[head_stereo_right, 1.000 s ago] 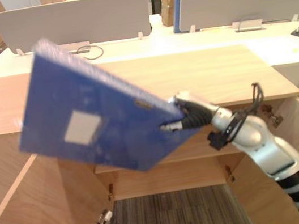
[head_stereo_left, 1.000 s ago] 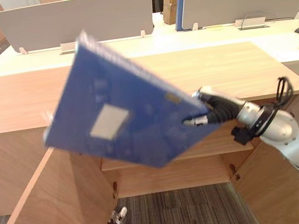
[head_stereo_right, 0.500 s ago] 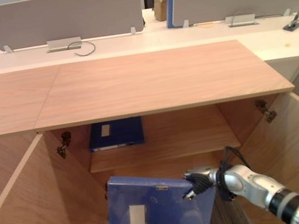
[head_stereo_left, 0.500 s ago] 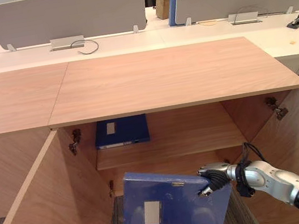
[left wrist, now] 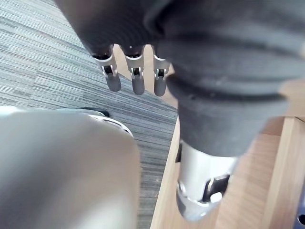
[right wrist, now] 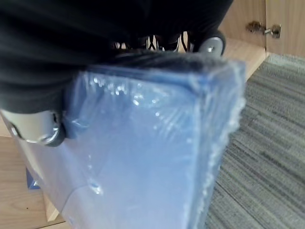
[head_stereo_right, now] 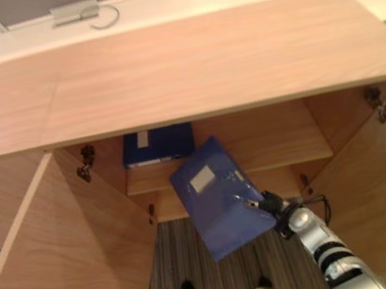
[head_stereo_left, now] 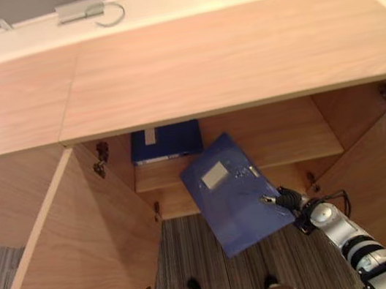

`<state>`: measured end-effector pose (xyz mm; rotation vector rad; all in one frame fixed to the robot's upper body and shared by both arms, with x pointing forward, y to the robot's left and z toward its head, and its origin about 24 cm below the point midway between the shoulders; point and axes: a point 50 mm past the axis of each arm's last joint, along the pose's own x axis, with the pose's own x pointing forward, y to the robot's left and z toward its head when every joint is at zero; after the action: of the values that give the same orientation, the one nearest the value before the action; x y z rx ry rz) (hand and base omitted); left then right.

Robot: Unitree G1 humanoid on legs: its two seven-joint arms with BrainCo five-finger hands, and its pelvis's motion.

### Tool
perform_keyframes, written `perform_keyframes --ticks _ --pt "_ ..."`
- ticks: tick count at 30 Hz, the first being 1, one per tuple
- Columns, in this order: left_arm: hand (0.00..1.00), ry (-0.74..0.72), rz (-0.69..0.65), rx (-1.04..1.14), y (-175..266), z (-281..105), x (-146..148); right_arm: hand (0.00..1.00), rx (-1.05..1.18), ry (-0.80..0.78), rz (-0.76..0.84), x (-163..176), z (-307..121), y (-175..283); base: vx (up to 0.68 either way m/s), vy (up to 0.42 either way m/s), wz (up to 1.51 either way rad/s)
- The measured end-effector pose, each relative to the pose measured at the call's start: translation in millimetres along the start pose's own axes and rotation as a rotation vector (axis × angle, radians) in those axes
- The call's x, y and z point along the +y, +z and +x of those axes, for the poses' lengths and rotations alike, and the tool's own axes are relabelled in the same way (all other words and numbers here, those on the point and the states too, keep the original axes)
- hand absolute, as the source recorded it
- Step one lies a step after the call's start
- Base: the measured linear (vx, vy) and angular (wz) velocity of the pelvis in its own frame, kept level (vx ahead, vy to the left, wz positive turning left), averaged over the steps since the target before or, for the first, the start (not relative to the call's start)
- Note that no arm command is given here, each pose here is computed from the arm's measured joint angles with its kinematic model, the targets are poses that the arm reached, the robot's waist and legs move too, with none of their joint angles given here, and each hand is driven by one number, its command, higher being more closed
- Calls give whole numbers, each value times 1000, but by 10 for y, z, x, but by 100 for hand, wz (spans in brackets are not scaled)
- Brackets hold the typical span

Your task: Walk over to the cabinet, pick up the folder, carry it to the office cabinet, place the folder inside the office cabinet, then close the office cabinet door

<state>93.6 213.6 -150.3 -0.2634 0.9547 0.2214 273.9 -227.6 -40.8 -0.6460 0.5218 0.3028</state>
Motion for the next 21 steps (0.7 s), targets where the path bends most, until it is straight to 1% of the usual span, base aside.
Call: perform_keyframes --ticks 2,6,9,10,11,12,13,14,15,16,17,19,21 --pt "0 33 -35 -16 38 13 25 100 -20 9 52 127 38 65 -100 52 -18" --pt "0 92 -80 -66 150 42 13 100 -68 18 86 275 44 183 -146 29 1" --pt "0 122 -118 -95 211 46 32 100 -113 -1 223 288 47 266 -128 14 0" --pt "0 117 -132 -124 248 35 25 100 -134 -27 336 255 48 292 -122 17 4" --pt "0 116 -150 -149 278 26 11 100 -162 -63 506 204 50 316 -99 15 7" --pt "0 121 -163 -156 291 28 8 100 -179 -78 606 187 54 331 -73 27 11" --pt "0 127 -185 -162 311 35 5 100 -222 -102 796 159 69 389 -34 43 7" --pt "0 134 -220 -174 350 46 2 100 -308 -136 1098 98 106 556 -36 54 3" --pt "0 136 -234 -180 369 50 -2 100 -342 -151 1203 59 120 627 -21 51 -1" --pt "0 137 -252 -187 393 55 -13 100 -394 -177 1350 -20 131 716 -4 61 4" --pt "0 135 -281 -210 462 68 -46 100 -493 -207 1541 -193 118 853 -1 64 7" --pt "0 123 -302 -237 541 75 -84 100 -611 -235 1682 -388 62 990 3 65 10" --pt "0 107 -326 -265 612 77 -131 100 -806 -257 1840 -643 -67 1155 11 62 13"
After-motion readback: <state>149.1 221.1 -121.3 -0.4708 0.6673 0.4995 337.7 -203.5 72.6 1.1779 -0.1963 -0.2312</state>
